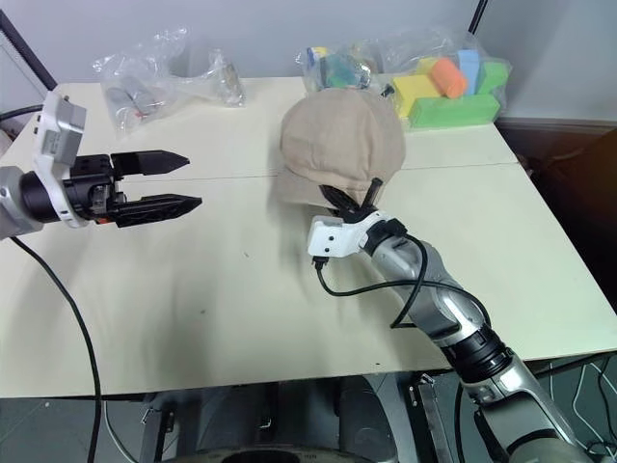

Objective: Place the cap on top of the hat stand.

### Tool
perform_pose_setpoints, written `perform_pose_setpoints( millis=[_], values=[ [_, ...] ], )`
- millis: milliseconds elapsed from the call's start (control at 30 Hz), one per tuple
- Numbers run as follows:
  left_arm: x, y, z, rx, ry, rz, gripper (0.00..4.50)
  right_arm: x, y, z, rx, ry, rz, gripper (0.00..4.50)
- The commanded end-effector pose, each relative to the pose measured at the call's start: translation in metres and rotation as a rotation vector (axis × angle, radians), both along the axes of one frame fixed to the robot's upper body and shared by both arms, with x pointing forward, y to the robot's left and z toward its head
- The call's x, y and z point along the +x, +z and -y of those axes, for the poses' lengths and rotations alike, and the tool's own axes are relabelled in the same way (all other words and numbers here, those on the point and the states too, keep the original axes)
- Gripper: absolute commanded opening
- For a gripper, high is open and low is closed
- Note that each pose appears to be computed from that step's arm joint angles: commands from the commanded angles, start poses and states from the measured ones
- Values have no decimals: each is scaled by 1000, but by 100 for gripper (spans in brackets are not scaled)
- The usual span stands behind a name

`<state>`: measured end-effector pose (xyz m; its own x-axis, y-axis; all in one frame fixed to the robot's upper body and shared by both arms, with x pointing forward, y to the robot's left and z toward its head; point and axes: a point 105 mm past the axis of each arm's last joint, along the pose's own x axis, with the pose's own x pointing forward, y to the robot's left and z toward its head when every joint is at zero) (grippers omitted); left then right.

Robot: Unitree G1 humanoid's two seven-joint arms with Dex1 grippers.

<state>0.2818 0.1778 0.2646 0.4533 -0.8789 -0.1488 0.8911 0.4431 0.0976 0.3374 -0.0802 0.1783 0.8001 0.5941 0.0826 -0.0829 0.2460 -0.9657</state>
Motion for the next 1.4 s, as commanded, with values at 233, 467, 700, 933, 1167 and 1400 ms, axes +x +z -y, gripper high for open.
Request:
perform_pose_setpoints(
  millis=[233, 467, 700, 933, 1167, 1400],
  values=[
    [8, 7, -10, -12, 17, 31, 450, -18, 35, 31, -33, 293, 68, 6],
    [9, 11, -9, -8, 8, 47, 450, 13, 19, 69, -181, 268, 46, 6],
    [8, 11, -7, -5, 6, 61, 450, 16, 11, 59, -118, 308, -8, 98],
    [10, 10, -10, 6, 17, 61, 450, -9, 9, 83, -153, 269, -87, 394],
    [12, 10, -22, 18, 47, 70, 450, -45, 48, 133, 39, 179, -424, 394],
    [15, 20, -33, 4, 64, 101, 450, -61, 100, 182, 545, 175, -935, 394]
  ],
)
